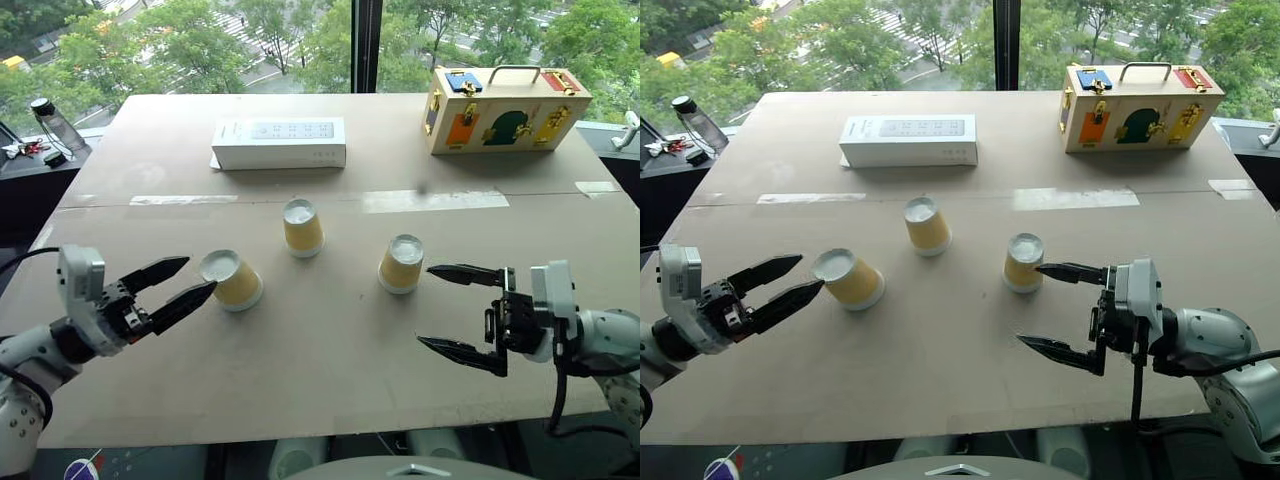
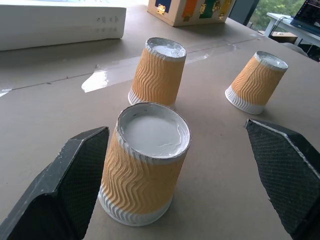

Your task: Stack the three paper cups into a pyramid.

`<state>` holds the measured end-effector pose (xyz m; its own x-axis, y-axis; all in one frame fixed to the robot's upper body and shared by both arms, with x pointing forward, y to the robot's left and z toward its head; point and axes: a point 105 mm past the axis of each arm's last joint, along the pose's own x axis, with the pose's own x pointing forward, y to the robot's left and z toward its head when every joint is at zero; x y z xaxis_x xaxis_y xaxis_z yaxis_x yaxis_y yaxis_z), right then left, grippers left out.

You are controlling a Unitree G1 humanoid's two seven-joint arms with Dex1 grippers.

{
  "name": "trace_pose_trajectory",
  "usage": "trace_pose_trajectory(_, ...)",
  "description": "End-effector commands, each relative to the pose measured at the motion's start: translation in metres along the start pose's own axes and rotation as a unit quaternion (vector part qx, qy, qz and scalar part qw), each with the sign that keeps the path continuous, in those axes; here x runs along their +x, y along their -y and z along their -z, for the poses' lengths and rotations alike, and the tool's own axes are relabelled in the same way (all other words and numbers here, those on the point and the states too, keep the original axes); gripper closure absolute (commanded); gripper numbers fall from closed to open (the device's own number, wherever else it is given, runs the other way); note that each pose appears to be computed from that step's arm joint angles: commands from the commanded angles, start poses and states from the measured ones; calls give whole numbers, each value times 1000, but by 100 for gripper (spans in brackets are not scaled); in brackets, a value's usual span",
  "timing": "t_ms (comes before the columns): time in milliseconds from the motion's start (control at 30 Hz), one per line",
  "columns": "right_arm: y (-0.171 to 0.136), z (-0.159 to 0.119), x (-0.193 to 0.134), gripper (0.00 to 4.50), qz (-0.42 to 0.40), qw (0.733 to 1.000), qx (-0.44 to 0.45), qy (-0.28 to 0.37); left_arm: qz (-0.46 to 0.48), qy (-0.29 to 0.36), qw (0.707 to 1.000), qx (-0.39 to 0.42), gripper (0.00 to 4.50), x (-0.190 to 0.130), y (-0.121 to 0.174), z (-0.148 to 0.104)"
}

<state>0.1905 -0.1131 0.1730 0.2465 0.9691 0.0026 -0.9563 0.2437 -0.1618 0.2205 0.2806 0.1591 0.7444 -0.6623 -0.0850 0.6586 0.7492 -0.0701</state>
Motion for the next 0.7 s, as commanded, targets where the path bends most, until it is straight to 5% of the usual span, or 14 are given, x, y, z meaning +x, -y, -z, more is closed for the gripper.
trace_pose_trajectory(33, -5, -5, -3, 8, 3, 1000, -20, 7, -5, -9, 999, 39, 0, -5, -9, -1)
trace_pose_trajectory(567, -15, -2, -11, 8, 49, 999, -2, 1, 51, -19, 996, 76, 0, 47, -13, 27)
trace_pose_trajectory(700, -17, -1, -13, 0, 61, 998, 0, -3, 74, -18, 994, 81, 127, 58, -11, 31)
